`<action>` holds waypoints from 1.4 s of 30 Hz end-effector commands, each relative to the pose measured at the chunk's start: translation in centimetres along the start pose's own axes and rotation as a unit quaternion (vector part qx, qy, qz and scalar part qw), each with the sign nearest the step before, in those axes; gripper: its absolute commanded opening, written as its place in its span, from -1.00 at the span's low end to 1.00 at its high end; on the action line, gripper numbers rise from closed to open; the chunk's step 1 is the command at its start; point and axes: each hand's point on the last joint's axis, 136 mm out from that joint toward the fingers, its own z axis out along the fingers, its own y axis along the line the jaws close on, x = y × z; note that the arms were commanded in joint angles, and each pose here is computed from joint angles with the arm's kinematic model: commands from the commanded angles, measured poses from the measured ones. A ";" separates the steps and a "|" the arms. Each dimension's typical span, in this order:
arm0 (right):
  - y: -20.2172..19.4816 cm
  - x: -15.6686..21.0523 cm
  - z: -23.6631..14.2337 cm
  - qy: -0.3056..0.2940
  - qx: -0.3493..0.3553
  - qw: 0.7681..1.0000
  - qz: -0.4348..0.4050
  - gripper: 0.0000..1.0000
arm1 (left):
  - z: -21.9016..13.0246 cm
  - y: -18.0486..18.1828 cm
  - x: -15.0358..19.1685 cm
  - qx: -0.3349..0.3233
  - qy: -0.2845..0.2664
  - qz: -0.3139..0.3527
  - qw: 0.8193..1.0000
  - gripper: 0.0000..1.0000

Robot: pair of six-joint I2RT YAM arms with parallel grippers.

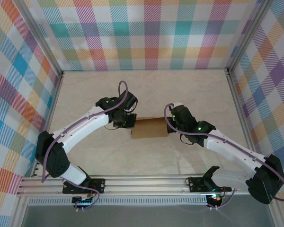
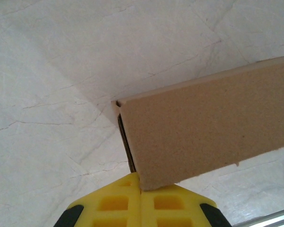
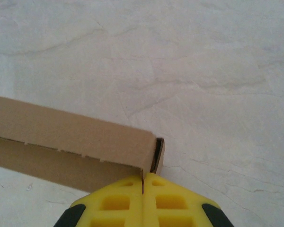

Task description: Fold the paper box

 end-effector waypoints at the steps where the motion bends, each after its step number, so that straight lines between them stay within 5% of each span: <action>1: 0.9 2.1 1.0 0.021 -0.023 0.999 -0.013 -1.00 | 1.5 -0.4 1.0 0.015 0.021 0.009 1.000 -1.00; 7: 0.5 2.6 0.7 0.015 -0.021 0.999 -0.022 -0.99 | 2.2 -0.1 1.3 0.006 0.029 0.010 1.000 -1.00; 9: 0.8 1.6 -0.2 -0.003 -0.030 0.999 -0.020 -0.75 | 2.1 0.0 1.2 0.004 0.028 0.011 1.000 -1.00; 14: 1.3 -1.3 -2.8 -0.066 -0.057 0.996 -0.008 0.42 | 2.2 0.1 1.1 -0.004 0.032 0.011 0.999 -1.00; 19: 0.9 -3.7 -4.3 -0.113 -0.054 0.991 0.042 0.71 | 2.2 0.0 1.1 0.000 0.031 0.012 0.999 -1.00; 24: -2.6 -3.3 -2.9 -0.077 0.031 0.981 0.175 0.67 | 2.2 -0.2 1.1 0.005 0.032 0.015 0.999 -1.00; 27: -2.8 -2.7 -1.5 -0.061 0.032 0.975 0.211 0.44 | 2.3 -0.4 1.2 0.011 0.032 0.016 0.999 -1.00; 31: -2.0 -2.0 0.0 -0.029 0.015 0.975 0.218 0.18 | 2.2 -0.4 1.3 0.014 0.032 0.024 0.999 -1.00; 42: -3.3 3.4 2.2 0.030 0.050 0.972 0.229 -0.11 | 1.7 -1.1 0.8 0.031 0.027 0.042 0.998 -0.94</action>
